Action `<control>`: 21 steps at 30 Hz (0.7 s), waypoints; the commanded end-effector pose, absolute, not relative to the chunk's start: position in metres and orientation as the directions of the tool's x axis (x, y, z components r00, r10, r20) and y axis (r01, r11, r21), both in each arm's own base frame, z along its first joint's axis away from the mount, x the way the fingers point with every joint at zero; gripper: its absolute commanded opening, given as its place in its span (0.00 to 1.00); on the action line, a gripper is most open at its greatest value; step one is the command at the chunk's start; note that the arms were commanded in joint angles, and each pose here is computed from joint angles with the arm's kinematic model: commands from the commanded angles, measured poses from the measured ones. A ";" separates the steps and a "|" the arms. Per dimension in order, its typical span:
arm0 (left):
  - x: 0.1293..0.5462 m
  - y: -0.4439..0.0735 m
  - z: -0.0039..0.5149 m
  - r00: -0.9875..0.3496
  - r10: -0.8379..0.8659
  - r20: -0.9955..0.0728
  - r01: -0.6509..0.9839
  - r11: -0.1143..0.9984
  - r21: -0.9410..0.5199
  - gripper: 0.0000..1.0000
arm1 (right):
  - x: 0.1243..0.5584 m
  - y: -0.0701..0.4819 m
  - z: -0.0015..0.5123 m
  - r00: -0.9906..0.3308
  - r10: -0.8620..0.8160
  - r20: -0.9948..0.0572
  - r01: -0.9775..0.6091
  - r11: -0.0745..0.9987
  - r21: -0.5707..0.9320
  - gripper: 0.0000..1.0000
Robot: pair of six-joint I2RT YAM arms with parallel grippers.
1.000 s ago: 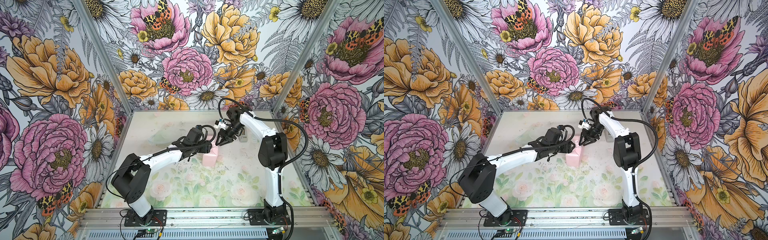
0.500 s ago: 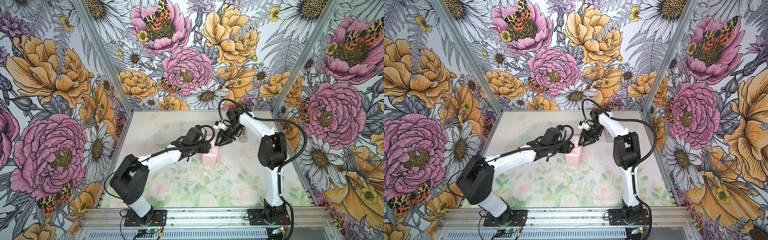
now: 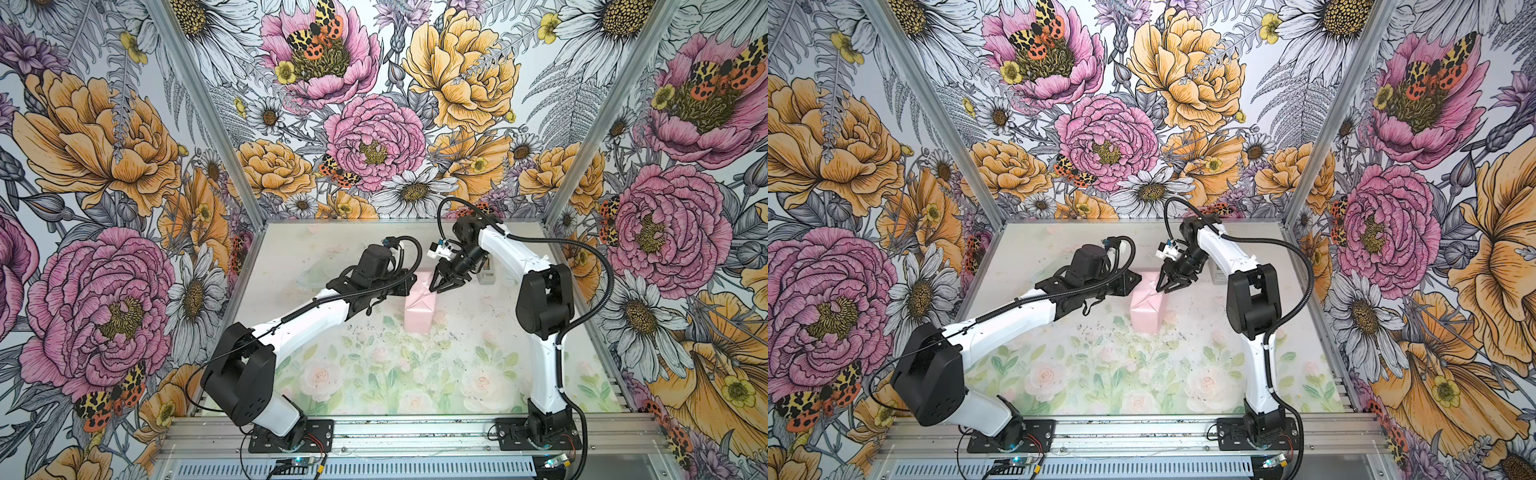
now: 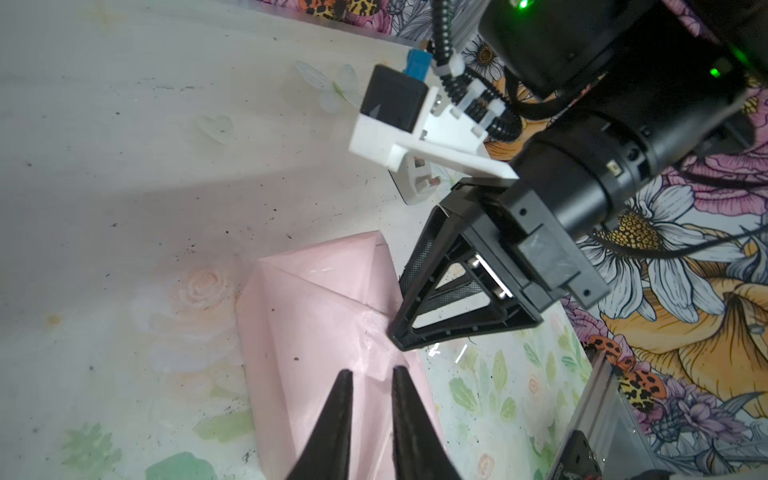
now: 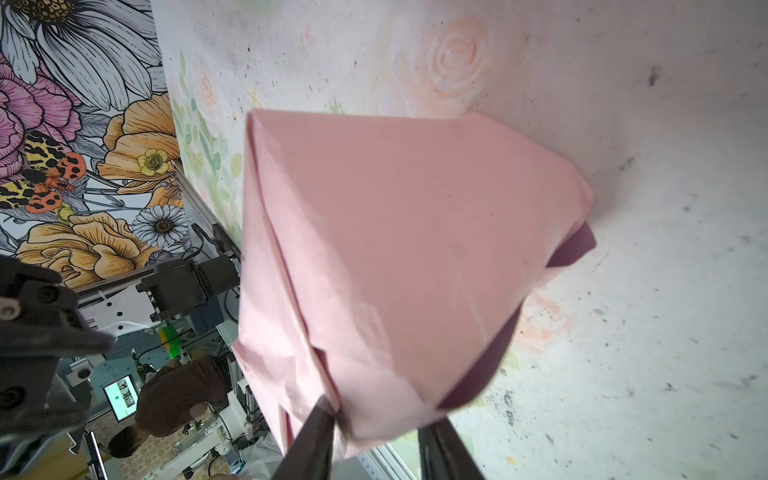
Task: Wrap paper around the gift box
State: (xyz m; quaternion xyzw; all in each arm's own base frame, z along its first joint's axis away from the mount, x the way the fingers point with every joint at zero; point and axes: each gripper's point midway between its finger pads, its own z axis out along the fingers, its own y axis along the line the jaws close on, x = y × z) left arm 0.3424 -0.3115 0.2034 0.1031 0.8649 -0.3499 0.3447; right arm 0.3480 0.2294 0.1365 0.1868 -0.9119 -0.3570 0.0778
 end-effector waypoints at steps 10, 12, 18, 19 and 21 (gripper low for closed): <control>0.351 -0.358 0.211 -0.748 -0.038 -0.663 0.507 0.613 -0.606 0.05 | 0.349 0.220 0.112 -0.913 -0.406 0.035 -0.301 0.729 0.615 0.35; 0.353 -0.359 0.205 -0.754 -0.035 -0.656 0.500 0.617 -0.608 0.05 | 0.348 0.220 0.112 -0.913 -0.407 0.033 -0.303 0.728 0.615 0.35; 0.355 -0.360 0.186 -0.774 -0.027 -0.633 0.474 0.638 -0.607 0.04 | 0.346 0.219 0.114 -0.913 -0.407 0.033 -0.302 0.727 0.617 0.35; 0.355 -0.360 0.182 -0.776 -0.025 -0.630 0.470 0.644 -0.604 0.04 | 0.347 0.219 0.114 -0.914 -0.405 0.031 -0.301 0.726 0.619 0.35; 0.356 -0.358 0.172 -0.785 -0.024 -0.619 0.452 0.662 -0.598 0.04 | 0.346 0.221 0.115 -0.913 -0.407 0.030 -0.301 0.723 0.622 0.35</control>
